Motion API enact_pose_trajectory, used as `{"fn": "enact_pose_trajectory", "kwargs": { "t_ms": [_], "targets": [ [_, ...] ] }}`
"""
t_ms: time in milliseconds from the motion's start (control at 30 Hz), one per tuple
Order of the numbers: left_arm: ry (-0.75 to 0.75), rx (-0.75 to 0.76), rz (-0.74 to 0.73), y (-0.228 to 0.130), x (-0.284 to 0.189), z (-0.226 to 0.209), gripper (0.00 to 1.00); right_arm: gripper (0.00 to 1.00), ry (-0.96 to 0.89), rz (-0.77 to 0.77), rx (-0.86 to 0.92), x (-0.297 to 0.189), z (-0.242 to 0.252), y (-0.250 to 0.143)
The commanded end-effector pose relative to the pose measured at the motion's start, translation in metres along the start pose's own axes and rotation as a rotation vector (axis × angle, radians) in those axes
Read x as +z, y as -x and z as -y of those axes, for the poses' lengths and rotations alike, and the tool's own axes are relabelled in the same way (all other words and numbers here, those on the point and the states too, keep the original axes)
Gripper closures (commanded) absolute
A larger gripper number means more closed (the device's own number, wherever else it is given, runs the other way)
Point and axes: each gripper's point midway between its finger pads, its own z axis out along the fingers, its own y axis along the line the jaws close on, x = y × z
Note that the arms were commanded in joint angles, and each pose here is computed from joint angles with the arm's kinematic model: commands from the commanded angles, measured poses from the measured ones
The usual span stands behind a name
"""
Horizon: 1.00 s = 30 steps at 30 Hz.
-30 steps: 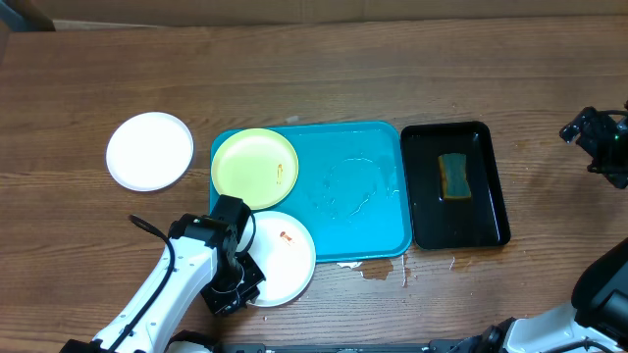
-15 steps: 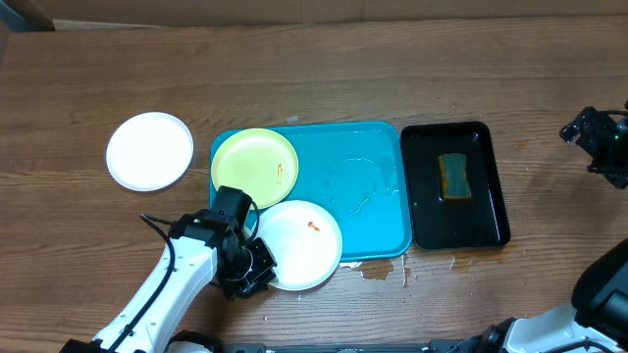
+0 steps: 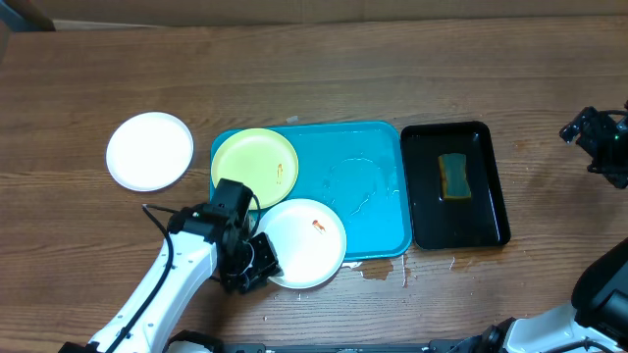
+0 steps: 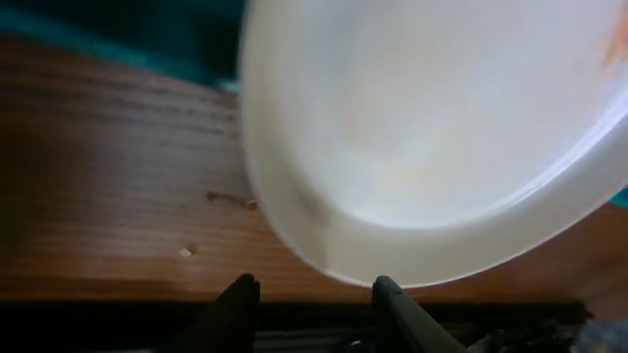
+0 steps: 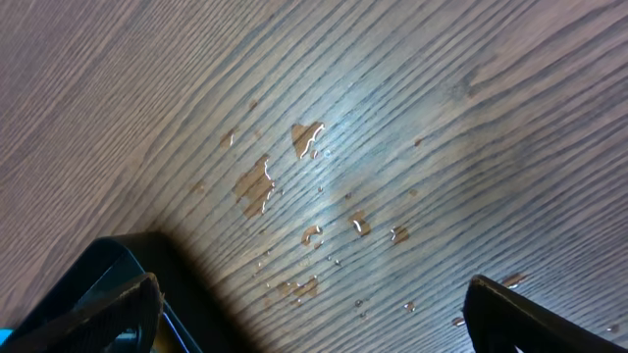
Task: Clean dirty plates on tray and stack at the side
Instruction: 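Grip the rim of the sauce-stained white plate with the left gripper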
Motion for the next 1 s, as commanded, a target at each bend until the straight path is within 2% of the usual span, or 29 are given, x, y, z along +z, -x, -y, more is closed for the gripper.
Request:
{"fn": "enact_pose_trajectory", "kwargs": {
  "t_ms": [0,167,500,567,800,967],
  "targets": [
    [0.181,-0.041,0.092,0.01,-0.011,-0.027,0.59,0.0,0.003,0.022,0.001,-0.005,-0.001,0.006],
    [0.194,-0.061,0.111,0.012,-0.01,-0.029,0.58,0.0,0.003,0.022,0.001,-0.005,-0.001,0.006],
    [0.05,0.046,0.146,0.02,0.002,0.011,0.57,0.0,0.003,0.022,0.001,-0.005,-0.001,0.006],
    [0.059,0.026,0.137,0.016,0.003,0.01,0.57,0.0,0.003,0.022,0.001,-0.005,-0.001,0.006],
    [0.166,-0.007,0.107,0.005,0.001,-0.014,0.42,0.0,0.003,0.022,0.001,-0.005,-0.001,0.006],
    [0.194,-0.004,0.145,0.012,0.0,-0.019,0.45,0.0,0.003,0.022,0.001,-0.005,-0.001,0.006]
  ]
}}
